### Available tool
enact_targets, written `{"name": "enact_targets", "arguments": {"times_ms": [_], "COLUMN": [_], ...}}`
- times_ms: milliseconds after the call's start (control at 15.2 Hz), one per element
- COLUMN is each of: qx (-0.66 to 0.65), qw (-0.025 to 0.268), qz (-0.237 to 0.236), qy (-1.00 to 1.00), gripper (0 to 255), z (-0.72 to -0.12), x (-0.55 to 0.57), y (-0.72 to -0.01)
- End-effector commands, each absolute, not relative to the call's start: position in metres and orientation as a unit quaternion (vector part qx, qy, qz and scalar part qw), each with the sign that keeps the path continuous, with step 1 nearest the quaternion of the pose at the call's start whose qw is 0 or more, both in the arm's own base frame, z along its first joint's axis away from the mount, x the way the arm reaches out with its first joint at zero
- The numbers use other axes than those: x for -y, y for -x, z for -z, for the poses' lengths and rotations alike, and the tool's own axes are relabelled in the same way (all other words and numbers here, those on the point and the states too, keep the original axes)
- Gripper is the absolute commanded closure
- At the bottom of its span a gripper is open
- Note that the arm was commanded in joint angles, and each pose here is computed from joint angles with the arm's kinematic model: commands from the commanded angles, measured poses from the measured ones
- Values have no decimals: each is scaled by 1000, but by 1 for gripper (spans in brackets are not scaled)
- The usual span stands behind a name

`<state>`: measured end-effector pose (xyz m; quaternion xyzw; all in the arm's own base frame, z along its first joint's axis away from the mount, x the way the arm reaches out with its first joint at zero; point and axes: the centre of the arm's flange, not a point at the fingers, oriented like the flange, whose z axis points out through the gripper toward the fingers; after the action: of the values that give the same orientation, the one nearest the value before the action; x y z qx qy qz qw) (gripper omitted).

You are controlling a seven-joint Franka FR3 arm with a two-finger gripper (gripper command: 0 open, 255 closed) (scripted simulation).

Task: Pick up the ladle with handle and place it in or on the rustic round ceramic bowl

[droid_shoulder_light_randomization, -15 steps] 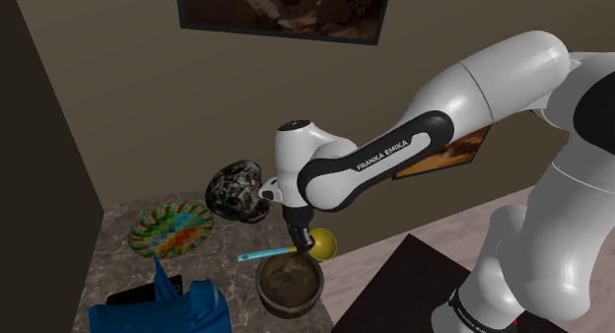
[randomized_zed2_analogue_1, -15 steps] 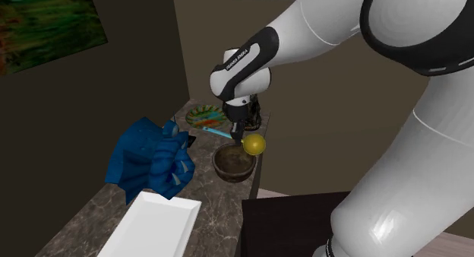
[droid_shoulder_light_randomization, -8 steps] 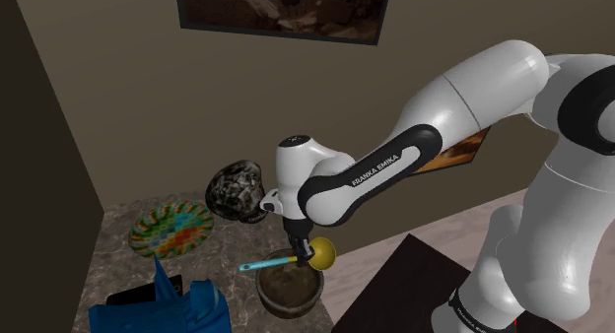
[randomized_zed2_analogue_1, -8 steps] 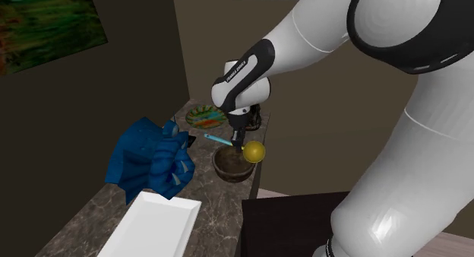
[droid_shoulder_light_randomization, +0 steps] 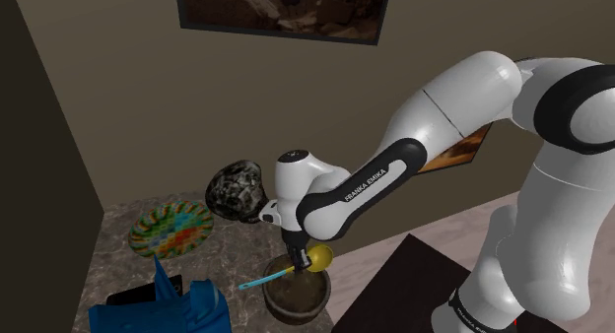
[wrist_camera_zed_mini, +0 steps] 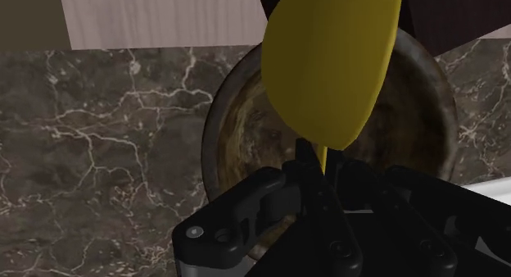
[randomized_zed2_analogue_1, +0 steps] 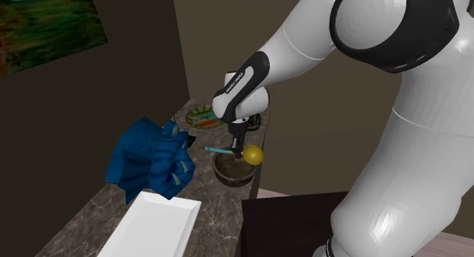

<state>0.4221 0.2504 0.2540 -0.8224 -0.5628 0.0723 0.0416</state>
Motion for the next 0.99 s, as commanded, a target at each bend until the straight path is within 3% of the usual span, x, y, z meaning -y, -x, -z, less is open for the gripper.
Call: {"name": "enact_targets", "arguments": {"times_ms": [0, 330, 396, 726, 924], "qx": [562, 562, 562, 562, 562], "qw": [42, 42, 42, 42, 42], "qz": [-78, -78, -78, -78, -78], "qy": [822, 822, 822, 822, 822], "gripper": [255, 255, 0, 0, 0], "z": [-248, -248, -247, -248, -287], "x": [-249, -249, -249, -249, -250], "y": [-421, -421, -421, -421, -428]}}
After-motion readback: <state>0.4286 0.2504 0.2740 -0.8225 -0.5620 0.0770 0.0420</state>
